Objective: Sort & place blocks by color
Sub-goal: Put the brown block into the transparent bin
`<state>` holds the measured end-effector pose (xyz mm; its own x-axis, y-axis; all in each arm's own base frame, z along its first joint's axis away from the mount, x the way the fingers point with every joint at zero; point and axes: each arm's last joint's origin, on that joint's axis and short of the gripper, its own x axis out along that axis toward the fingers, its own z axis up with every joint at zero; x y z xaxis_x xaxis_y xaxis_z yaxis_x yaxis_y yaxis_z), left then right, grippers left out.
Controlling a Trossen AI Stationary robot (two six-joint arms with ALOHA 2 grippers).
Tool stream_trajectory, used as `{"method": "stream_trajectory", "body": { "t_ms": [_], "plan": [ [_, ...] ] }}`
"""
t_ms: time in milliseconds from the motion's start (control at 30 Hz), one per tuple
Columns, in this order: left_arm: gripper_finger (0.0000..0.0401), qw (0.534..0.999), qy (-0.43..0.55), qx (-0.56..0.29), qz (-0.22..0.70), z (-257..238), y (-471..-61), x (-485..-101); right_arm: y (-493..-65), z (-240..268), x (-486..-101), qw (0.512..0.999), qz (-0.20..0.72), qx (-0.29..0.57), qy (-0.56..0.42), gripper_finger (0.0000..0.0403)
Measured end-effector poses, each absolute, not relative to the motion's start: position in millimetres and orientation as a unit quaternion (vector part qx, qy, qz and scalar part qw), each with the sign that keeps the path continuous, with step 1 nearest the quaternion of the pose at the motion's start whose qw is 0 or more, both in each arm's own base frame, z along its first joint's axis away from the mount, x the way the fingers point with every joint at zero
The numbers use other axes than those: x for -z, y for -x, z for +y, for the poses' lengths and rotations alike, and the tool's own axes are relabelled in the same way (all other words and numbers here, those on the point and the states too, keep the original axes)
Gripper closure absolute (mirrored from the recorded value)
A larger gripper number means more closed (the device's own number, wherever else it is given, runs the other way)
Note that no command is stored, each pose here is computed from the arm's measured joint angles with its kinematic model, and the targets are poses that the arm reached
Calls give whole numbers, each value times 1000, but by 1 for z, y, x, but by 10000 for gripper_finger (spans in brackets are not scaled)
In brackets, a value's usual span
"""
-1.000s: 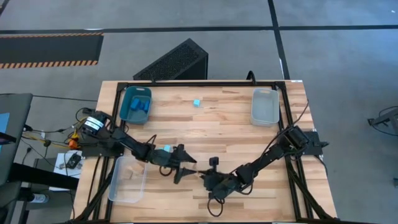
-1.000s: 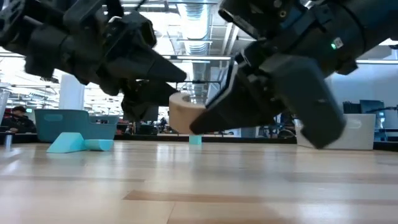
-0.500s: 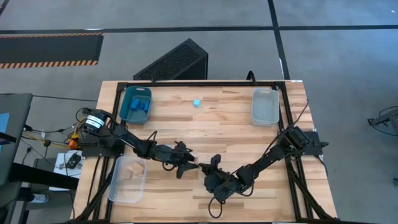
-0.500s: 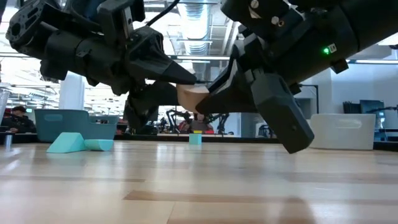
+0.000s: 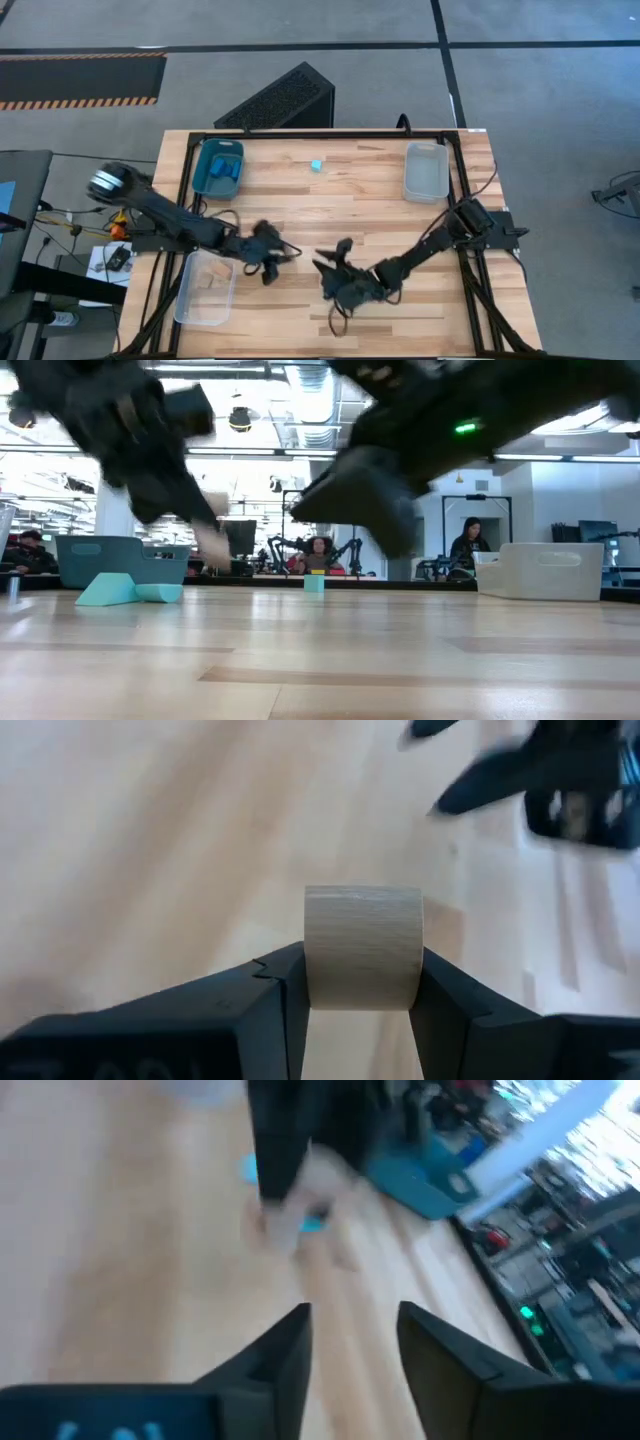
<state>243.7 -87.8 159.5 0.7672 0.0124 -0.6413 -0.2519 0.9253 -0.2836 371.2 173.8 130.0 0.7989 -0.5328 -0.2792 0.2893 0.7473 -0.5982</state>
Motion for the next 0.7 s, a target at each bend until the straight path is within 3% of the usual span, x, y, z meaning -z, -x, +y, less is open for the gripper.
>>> {"method": "stream_trajectory", "body": {
  "t_ms": [133, 267, 567, 700],
  "plan": [
    [299, 905, 145, -153, 369, -102, -201, -191, -388, 143, -134, 919, 207, 255, 217, 188],
    [299, 902, 174, -149, 366, -126, -172, -219, -402, 101, -132, 937, 229, 222, 140, 163],
    [299, 858, 174, -133, 464, -167, -132, -255, -406, -2, -167, 933, 257, 243, 62, 161],
    [299, 810, 143, -171, 542, -174, -117, -249, -394, -52, -183, 921, 275, 275, 26, 163]
  ]
}}
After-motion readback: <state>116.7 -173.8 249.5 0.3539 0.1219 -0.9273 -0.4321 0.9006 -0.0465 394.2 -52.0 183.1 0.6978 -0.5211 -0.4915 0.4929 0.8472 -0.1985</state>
